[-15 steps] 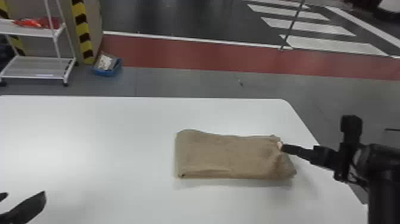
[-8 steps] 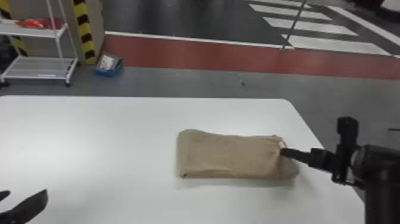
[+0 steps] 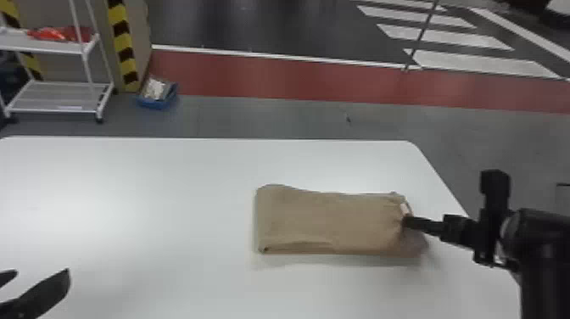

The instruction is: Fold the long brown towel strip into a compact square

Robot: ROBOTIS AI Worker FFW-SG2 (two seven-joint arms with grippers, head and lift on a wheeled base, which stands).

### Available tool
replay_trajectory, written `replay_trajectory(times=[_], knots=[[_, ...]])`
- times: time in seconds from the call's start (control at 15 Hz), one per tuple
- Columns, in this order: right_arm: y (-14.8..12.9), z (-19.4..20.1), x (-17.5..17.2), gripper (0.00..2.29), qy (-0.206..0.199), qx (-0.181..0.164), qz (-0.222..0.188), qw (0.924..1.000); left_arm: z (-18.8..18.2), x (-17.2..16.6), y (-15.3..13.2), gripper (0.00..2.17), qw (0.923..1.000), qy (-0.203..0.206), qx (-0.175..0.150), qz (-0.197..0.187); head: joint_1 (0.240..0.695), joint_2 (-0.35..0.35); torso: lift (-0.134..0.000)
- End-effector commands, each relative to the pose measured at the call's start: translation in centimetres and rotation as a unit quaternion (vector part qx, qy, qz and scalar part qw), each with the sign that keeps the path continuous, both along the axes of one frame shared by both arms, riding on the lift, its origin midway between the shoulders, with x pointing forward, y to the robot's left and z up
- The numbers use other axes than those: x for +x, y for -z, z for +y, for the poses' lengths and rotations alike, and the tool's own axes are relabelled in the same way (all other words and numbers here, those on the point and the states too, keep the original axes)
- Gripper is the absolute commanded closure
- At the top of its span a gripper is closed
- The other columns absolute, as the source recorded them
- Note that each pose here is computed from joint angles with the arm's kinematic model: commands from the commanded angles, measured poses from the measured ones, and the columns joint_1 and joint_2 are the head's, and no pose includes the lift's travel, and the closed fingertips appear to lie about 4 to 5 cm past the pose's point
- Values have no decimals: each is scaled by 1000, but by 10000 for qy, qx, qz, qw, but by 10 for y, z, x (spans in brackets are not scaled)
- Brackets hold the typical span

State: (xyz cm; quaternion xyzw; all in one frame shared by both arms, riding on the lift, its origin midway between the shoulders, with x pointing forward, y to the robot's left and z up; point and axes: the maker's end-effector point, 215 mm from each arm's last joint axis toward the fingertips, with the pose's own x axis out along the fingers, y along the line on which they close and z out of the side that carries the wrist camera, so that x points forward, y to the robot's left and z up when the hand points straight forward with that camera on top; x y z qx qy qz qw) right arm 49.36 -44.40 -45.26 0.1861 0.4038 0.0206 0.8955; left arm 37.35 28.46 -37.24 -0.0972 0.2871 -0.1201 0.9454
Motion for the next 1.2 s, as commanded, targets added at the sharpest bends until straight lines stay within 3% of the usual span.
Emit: replay_trajectory(times=[0.0,0.13,0.27,0.67,0.93,1.13], knots=[[-2,0,0,1234,27,92,-53,9999,0,0,-1,174,10000,-6,-8,-8,695,-206,-125],[-4,-1,0,1426,70,206,-112,9997,0,0,-1,174,10000,-14,6,-12,695,-203,-125],[-10,-5,-4,1426,146,357,-204,9990,-1,0,-2,174,10000,-6,5,-19,695,-205,-125],[-92,-39,-32,1426,525,1179,-721,9890,-4,4,-4,174,10000,11,7,-43,695,-229,-125],[-146,-8,-20,1426,231,1664,-1218,9782,-12,5,1,174,10000,79,49,8,695,-261,-125],[-152,49,1,1426,-161,1826,-1329,9740,-10,-1,5,174,9999,58,70,65,695,-239,-125]])
